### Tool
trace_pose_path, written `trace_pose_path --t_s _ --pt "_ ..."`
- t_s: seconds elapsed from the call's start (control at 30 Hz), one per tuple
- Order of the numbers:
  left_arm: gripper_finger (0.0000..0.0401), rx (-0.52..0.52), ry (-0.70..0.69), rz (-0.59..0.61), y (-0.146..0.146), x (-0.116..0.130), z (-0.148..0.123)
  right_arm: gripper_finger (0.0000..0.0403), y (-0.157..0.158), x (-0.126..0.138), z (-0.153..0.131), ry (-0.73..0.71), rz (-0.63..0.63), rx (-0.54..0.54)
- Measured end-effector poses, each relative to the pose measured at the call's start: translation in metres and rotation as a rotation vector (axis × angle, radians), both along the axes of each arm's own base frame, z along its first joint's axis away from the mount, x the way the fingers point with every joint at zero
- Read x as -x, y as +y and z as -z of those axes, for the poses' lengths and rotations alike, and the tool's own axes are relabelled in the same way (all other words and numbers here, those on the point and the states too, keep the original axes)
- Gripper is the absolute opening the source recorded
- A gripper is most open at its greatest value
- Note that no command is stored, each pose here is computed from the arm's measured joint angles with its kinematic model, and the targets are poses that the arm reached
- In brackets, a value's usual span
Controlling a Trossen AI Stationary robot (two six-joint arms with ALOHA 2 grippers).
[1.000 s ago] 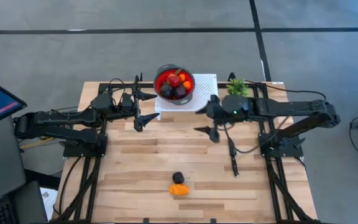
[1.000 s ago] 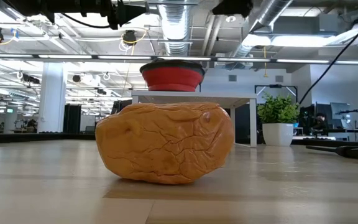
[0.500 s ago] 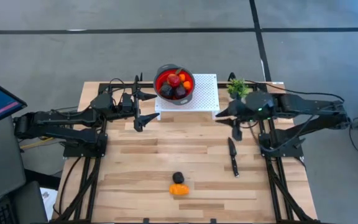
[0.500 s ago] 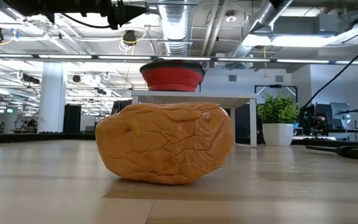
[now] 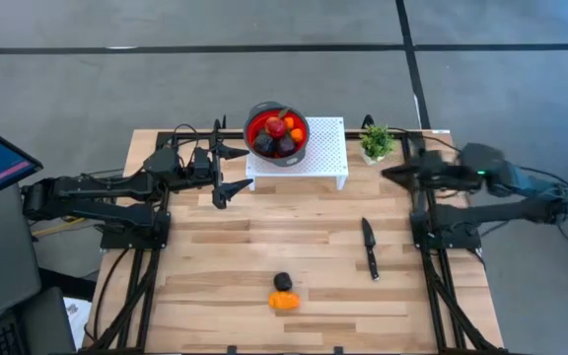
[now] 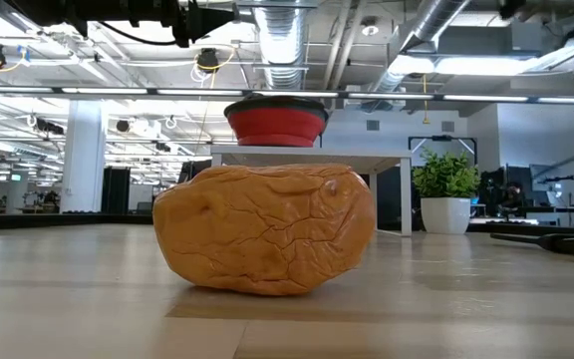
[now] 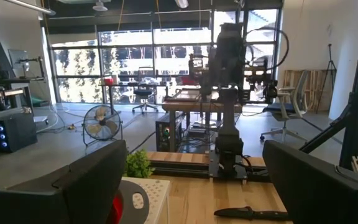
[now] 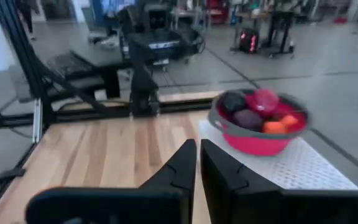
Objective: Pick & Place Fruit
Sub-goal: Put the plum into the strainer bowl on the shelf
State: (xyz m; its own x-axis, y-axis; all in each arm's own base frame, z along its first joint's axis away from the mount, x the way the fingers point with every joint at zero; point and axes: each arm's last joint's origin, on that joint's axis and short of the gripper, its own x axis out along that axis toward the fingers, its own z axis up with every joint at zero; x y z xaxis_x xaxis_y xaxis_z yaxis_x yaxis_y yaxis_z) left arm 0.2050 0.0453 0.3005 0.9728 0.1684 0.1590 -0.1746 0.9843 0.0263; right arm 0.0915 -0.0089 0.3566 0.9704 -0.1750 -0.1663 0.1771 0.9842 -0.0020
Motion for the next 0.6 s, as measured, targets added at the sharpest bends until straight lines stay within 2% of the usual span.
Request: trace_pose_path --t_s 0.1,0.3,0.6 --pt "0.0374 0.000 0.000 0.000 0.000 0.000 0.000 0.0008 0.000 0.025 0.013 0.015 0.030 -0.001" --pt "0.0374 0.000 0.000 0.000 0.000 0.000 0.000 0.0005 0.003 0.070 0.019 -0.052 0.064 0.006" --pt "0.0374 0.000 0.000 0.000 0.000 0.000 0.000 0.0013 0.007 0.113 0.024 -0.211 0.066 0.021"
